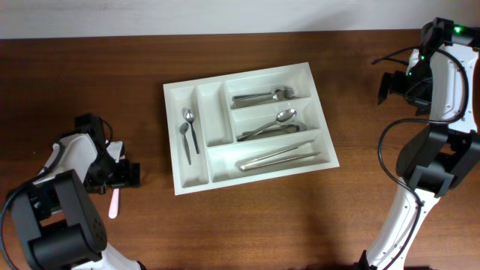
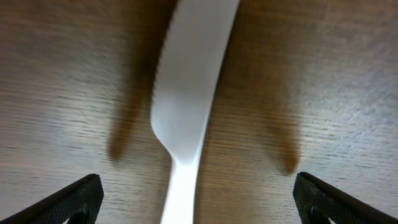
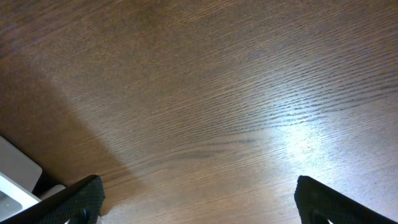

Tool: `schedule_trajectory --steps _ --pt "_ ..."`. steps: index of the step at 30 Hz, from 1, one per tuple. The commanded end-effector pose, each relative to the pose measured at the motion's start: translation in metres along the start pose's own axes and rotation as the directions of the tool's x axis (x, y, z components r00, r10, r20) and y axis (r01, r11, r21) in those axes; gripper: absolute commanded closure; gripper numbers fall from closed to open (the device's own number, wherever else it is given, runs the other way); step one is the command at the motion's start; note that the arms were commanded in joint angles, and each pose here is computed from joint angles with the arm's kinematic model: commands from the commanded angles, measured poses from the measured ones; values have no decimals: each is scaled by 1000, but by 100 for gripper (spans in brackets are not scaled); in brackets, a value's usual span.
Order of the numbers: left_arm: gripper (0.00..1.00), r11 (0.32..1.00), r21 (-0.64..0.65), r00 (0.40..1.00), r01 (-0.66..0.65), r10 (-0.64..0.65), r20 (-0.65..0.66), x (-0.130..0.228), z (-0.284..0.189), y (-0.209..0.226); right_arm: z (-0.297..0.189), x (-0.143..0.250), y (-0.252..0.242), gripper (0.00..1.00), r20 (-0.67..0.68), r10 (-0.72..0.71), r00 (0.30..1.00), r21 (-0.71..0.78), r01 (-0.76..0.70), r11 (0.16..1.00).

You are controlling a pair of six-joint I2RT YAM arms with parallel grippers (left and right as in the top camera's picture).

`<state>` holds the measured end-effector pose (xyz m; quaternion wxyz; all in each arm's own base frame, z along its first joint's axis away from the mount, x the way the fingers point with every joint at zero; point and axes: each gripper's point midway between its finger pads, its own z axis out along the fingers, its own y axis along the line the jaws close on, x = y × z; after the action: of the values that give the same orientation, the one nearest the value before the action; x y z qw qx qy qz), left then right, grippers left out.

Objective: Pack container
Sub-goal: 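Lower the left gripper onto the pink knife handle and close it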

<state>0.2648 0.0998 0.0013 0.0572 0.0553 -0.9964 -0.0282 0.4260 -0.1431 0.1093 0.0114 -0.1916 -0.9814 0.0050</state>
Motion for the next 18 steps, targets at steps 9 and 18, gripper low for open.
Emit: schedule_trajectory --steps 9,18 --pt "1 998 59 1000 -17 18 -12 5 11 -11 -1 1 3 1 2 -12 1000 -5 12 1000" --pt "30 998 67 1000 -18 19 -20 11 18 -13 -1 1 3 1 1 -12 1000 -5 12 1000"
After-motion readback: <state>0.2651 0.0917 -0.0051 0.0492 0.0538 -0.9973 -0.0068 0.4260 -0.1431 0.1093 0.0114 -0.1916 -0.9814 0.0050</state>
